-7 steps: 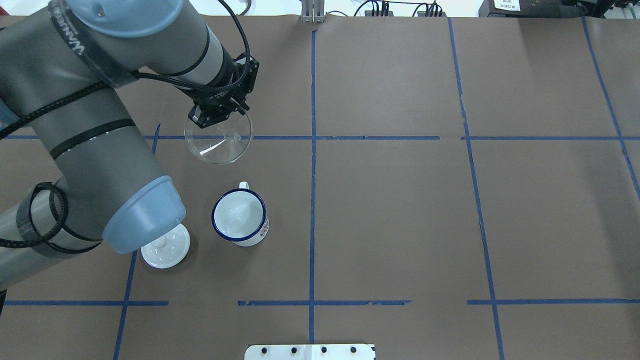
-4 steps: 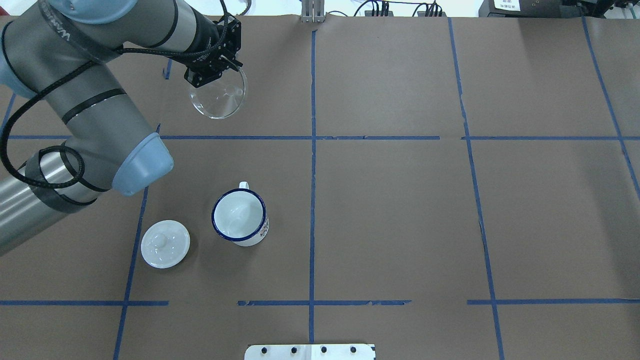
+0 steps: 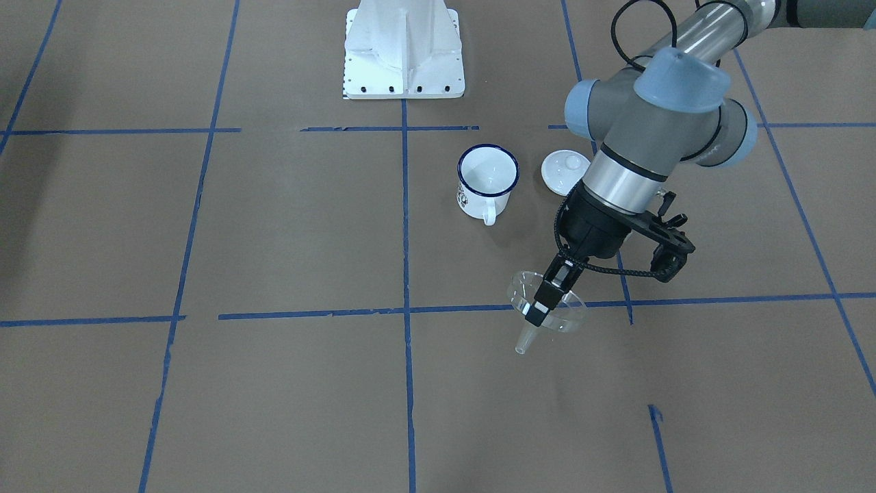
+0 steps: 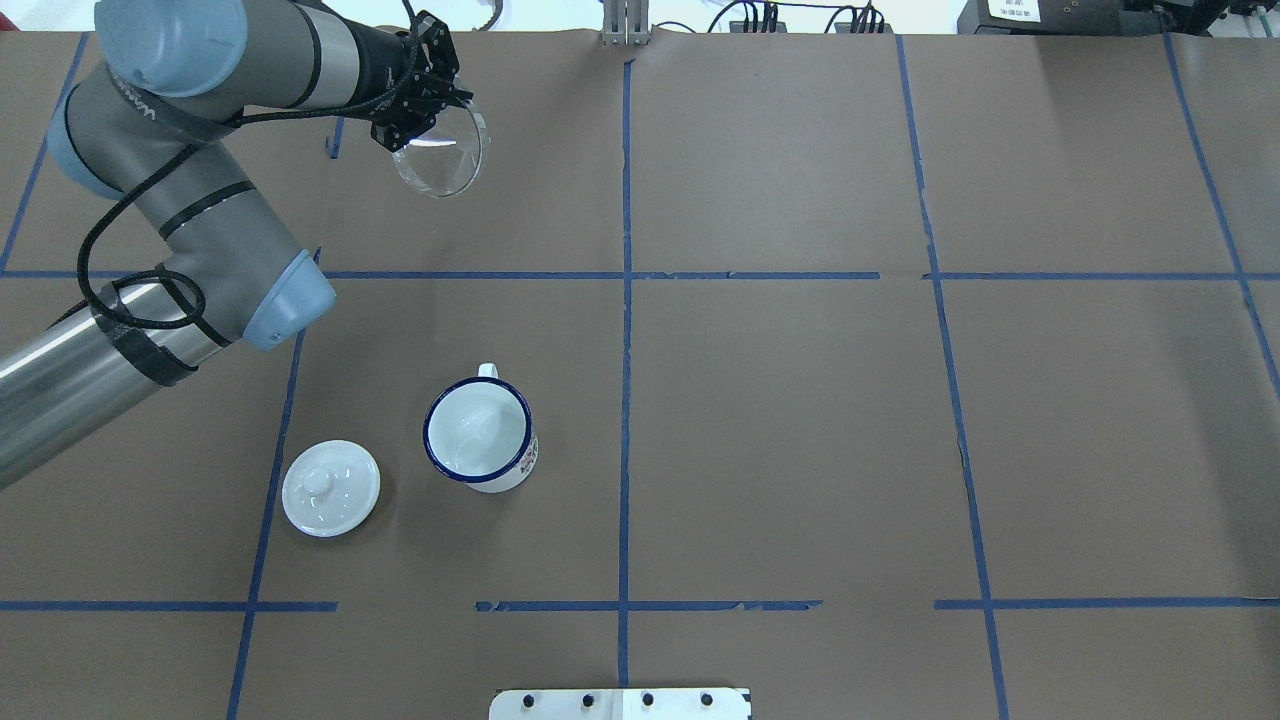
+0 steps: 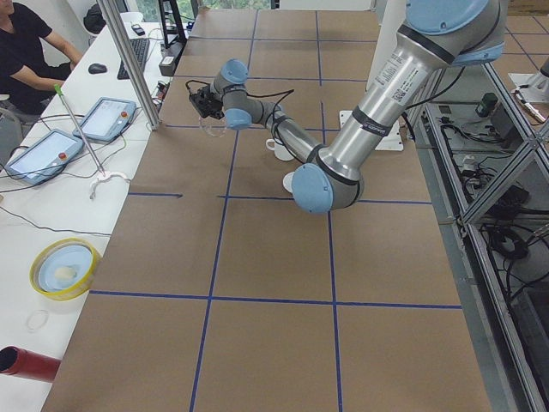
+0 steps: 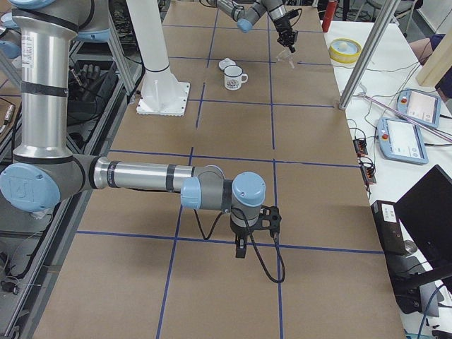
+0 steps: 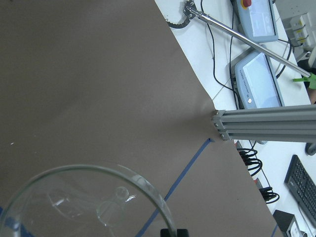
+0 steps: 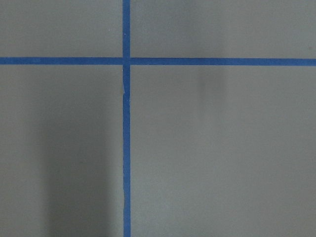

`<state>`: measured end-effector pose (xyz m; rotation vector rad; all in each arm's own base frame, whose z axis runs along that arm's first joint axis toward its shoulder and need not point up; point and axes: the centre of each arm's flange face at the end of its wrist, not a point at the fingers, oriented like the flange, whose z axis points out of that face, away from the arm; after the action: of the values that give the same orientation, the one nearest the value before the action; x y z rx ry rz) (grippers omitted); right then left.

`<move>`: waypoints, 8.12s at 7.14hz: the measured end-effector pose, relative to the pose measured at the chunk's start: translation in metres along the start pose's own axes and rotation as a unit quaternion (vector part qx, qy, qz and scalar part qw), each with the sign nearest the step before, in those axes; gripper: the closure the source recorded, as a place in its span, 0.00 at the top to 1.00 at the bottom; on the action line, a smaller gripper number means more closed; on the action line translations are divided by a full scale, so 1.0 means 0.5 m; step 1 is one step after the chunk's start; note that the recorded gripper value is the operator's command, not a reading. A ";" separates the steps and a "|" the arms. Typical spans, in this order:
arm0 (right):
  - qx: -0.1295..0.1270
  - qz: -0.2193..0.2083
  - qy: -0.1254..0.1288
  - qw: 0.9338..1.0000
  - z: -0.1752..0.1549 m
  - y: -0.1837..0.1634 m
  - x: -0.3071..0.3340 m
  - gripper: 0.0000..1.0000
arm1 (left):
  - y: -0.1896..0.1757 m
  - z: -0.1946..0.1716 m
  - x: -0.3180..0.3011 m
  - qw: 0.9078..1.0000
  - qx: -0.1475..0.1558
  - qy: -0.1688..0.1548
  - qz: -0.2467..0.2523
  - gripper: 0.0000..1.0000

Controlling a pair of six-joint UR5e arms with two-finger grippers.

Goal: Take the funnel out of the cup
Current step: 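Carry the funnel farther from the robot and lower it onto the table, then open the left gripper and withdraw it from the funnel, then lower the left gripper onto the white lid and grasp its knob, then carry the white lid over the mug with the left gripper, then lower the lid onto the mug opening and press it down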

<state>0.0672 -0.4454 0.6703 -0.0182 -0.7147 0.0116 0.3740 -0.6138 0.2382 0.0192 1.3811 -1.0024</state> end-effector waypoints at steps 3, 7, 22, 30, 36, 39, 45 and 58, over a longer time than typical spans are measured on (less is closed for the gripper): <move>0.000 0.000 0.000 1.000 0.000 0.000 0.000 1.00 | -0.063 0.057 -0.126 0.999 0.013 0.044 -0.003 0.00; 0.000 0.000 0.000 1.000 0.000 0.000 0.000 1.00 | -0.059 0.103 -0.227 0.996 0.022 0.085 -0.015 0.00; 0.000 0.000 0.000 1.000 0.000 0.000 0.000 1.00 | 0.020 -0.070 -0.356 0.988 0.002 -0.145 0.049 0.98; 0.000 0.000 0.000 1.000 0.000 0.000 0.000 1.00 | 0.210 -0.155 -0.533 0.938 -0.029 -0.327 0.111 0.96; 0.000 0.000 0.000 1.000 0.000 0.000 0.000 1.00 | 0.240 -0.158 -0.572 0.934 -0.044 -0.332 0.121 0.17; 0.000 0.000 0.000 1.000 0.000 0.000 0.000 1.00 | 0.244 -0.167 -0.566 0.935 -0.048 -0.329 0.121 0.00; 0.000 0.000 0.000 1.000 0.000 0.000 0.000 1.00 | 0.287 -0.305 -0.361 0.946 -0.040 -0.305 0.104 0.00; 0.000 0.000 0.000 1.000 0.000 0.000 0.000 1.00 | 0.437 -0.132 -0.198 0.932 -0.053 -0.345 0.100 0.00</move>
<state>0.0672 -0.4454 0.6700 -0.0176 -0.7146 0.0113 0.4642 -0.3879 0.1858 -0.2477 0.7613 -0.6633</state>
